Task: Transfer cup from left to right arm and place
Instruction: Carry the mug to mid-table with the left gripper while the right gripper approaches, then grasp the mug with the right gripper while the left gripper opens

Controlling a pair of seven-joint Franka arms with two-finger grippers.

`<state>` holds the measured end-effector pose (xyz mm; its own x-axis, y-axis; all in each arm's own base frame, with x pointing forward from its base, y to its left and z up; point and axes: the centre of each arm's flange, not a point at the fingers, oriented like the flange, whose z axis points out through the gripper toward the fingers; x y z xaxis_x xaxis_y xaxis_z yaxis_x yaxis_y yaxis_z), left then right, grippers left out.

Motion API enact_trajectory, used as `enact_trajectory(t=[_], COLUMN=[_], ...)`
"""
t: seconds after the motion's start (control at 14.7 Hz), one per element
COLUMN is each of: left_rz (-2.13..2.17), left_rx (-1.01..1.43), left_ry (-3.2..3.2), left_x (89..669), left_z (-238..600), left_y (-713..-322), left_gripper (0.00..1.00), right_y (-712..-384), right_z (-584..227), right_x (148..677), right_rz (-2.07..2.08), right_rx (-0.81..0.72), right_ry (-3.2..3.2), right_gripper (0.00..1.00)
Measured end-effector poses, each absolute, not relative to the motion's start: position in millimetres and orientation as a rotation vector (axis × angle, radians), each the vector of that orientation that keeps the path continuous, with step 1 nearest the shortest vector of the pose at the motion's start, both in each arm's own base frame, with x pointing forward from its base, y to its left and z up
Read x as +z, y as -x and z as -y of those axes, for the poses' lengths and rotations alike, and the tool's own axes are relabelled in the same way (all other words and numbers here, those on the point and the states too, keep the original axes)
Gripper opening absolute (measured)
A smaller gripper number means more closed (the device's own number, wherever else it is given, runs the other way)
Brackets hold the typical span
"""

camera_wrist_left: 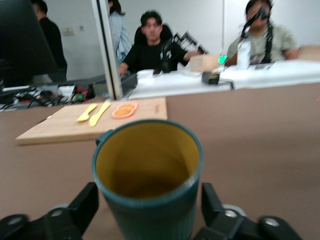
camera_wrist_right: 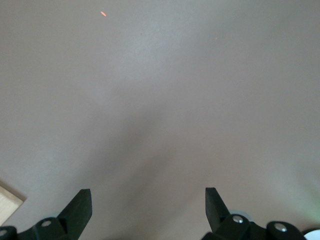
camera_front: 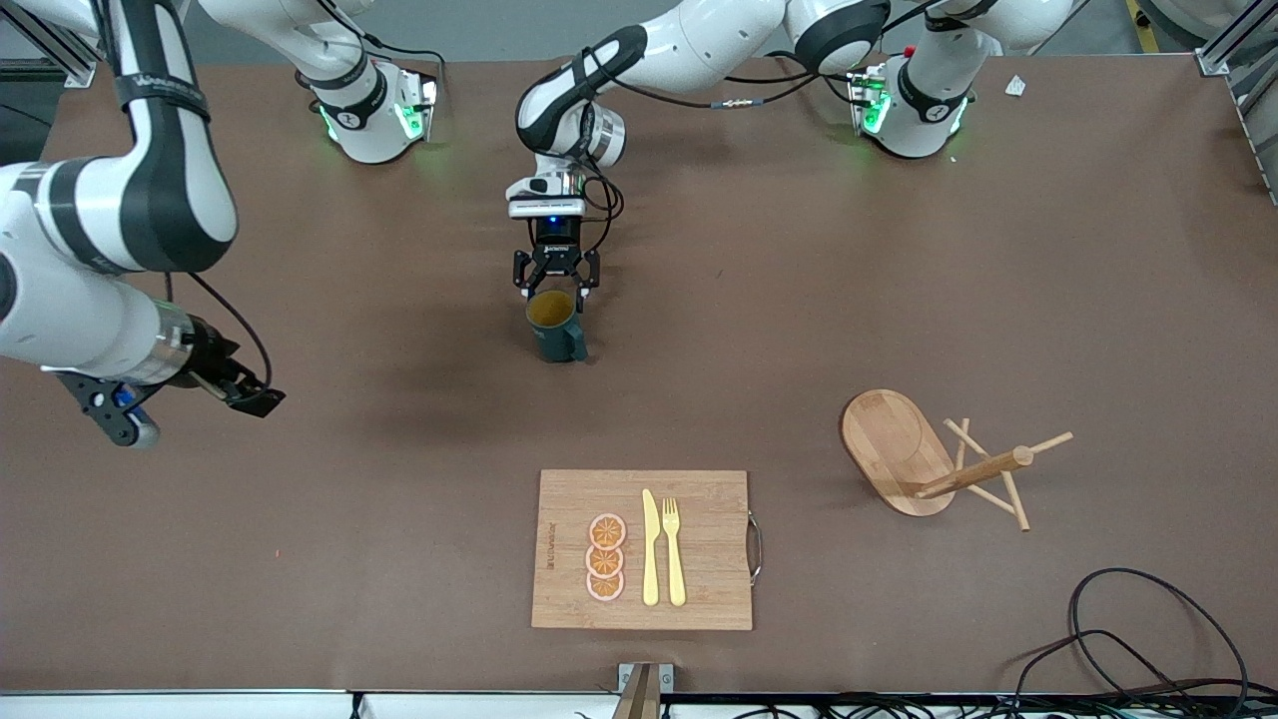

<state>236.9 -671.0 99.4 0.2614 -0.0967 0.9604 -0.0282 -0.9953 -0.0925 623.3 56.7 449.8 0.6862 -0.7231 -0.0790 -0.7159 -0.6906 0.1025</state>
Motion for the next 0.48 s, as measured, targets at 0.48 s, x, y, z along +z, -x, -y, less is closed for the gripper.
enact_trajectory(t=[0.48], left_rz=[-0.034], left_rx=[-1.55], left_ry=[2.553], left_x=[166], left_z=[681], left_y=[-243], left_gripper=[1.0], right_y=[-622], right_z=[-77], right_x=[450], right_rz=[1.229], right_rx=[-0.159], right_ry=[-2.814], right_gripper=[1.0])
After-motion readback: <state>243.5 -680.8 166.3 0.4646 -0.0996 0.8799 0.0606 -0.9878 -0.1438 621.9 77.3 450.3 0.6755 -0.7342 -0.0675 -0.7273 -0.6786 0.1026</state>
